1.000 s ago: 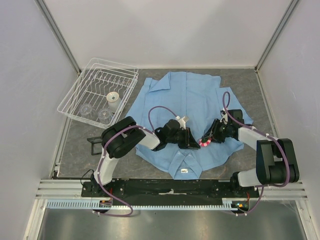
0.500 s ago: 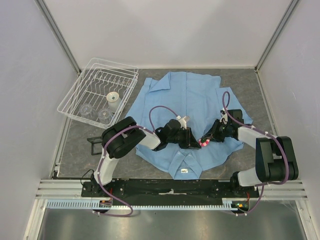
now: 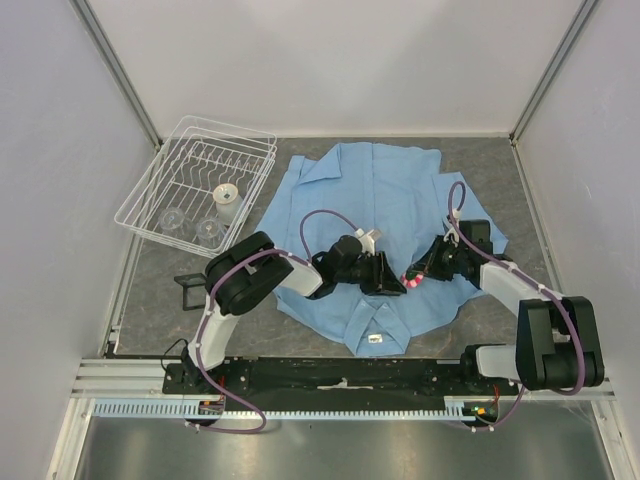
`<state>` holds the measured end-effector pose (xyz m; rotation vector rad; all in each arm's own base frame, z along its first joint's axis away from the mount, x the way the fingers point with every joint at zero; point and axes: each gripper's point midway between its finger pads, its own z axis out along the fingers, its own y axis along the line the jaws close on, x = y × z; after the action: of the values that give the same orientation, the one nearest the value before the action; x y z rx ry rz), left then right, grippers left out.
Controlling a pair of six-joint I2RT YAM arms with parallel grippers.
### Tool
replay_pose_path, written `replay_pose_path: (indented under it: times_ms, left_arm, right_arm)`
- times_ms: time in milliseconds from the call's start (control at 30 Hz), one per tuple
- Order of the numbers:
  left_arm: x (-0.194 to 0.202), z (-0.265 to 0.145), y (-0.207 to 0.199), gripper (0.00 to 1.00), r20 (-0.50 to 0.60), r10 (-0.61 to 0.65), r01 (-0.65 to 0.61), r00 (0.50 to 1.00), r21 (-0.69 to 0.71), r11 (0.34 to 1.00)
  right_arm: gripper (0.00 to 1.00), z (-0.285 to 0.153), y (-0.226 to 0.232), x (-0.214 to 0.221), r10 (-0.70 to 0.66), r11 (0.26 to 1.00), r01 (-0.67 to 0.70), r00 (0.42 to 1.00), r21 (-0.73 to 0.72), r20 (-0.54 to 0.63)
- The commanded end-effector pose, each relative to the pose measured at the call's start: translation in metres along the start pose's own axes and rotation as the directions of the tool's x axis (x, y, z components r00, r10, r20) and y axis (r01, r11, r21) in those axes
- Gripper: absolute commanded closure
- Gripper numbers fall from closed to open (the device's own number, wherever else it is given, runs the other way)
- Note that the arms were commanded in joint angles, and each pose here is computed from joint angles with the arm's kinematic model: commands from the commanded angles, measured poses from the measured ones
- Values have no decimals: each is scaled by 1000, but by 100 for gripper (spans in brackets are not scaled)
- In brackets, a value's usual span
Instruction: Remove the brooch from the garment
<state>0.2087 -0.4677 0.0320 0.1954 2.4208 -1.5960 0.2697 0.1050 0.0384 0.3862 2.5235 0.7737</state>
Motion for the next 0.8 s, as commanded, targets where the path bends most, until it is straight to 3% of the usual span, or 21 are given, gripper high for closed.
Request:
replay_pose_path:
  times_ms: [0,167,300,367,667,767]
  left_arm:
    - [-25,1,-40,59,26,-2,-2,1000,136,991]
    - [-39,-3,-46,65,31,-33,27,999,194,981]
    - [-39,-1,-32,67,22,-18,15,1000,148,989]
    - [-35,-2,-25,68,17,-21,19,1000,131,991]
    - [-28,-3,-13,69,8,0,0,1000,97,995]
    - [-28,-3,-11,69,12,1,-2,1000,91,996]
  right_arm:
    - [100,-2,6,-15,-65,997,68,994,-29,89]
    - [100,-1,7,-12,-58,997,61,995,-38,80]
    - [68,0,1,-9,-57,998,58,996,-11,71]
    - [65,-2,-3,-9,-58,998,57,995,12,76]
    - [67,0,-9,-8,-58,997,56,997,45,53]
    - [83,2,-10,-7,-60,997,58,997,47,47]
